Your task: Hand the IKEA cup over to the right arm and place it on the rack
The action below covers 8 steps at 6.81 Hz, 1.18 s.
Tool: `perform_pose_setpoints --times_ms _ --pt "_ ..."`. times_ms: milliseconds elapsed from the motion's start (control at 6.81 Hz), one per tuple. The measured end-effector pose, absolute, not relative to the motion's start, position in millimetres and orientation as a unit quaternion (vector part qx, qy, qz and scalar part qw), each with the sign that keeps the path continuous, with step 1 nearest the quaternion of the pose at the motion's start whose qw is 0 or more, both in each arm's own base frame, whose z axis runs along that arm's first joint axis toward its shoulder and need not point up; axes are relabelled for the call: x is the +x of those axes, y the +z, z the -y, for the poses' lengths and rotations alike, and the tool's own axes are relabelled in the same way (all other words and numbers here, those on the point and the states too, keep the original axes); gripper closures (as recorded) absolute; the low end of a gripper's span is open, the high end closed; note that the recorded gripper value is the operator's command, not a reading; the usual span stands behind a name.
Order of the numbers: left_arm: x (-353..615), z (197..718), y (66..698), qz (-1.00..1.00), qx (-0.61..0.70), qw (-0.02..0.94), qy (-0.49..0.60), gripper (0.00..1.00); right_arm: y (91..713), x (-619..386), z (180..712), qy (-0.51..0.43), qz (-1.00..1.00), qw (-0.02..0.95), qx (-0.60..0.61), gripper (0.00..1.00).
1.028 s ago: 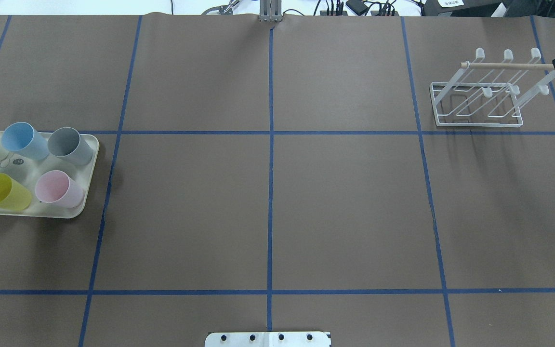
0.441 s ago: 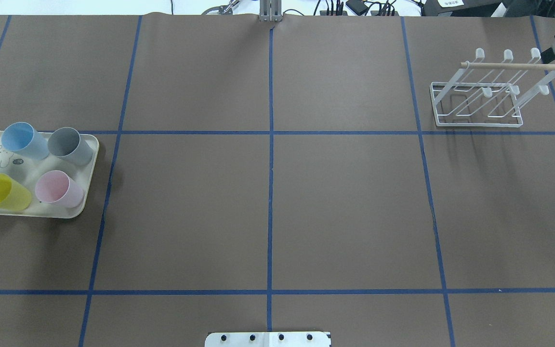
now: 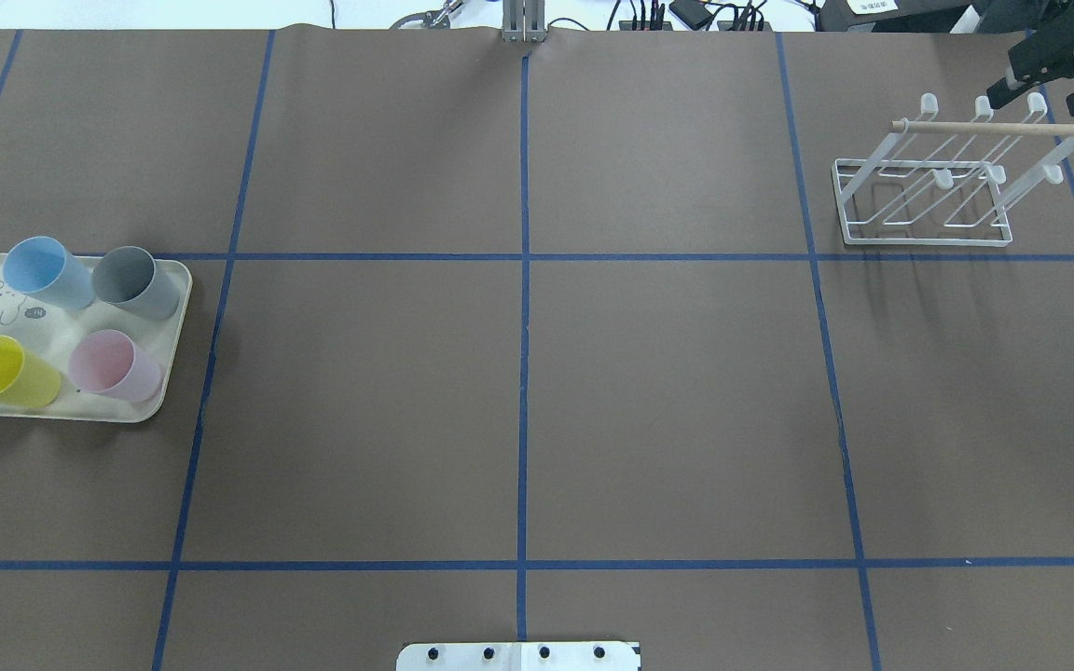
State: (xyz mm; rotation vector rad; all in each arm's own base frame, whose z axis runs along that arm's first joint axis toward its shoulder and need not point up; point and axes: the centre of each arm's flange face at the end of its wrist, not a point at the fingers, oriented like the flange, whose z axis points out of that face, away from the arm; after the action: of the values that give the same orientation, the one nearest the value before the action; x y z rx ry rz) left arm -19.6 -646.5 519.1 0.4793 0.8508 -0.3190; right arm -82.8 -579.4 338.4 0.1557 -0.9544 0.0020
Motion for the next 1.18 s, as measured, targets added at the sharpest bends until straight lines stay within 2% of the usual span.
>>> perform_pose_setpoints --times_ms 441,881,1175 --pt "83 652 443 -0.537 0.182 0.779 -0.266 1.0 270 -128 594 0.059 0.466 0.876 0.113 0.0" --pt "183 621 365 -0.636 0.108 0.684 -0.34 1.0 222 -215 571 0.196 0.56 0.795 0.129 0.0" --pt "274 593 302 -0.699 0.048 0.595 -0.394 1.0 203 -257 550 0.253 0.613 0.737 0.132 0.0"
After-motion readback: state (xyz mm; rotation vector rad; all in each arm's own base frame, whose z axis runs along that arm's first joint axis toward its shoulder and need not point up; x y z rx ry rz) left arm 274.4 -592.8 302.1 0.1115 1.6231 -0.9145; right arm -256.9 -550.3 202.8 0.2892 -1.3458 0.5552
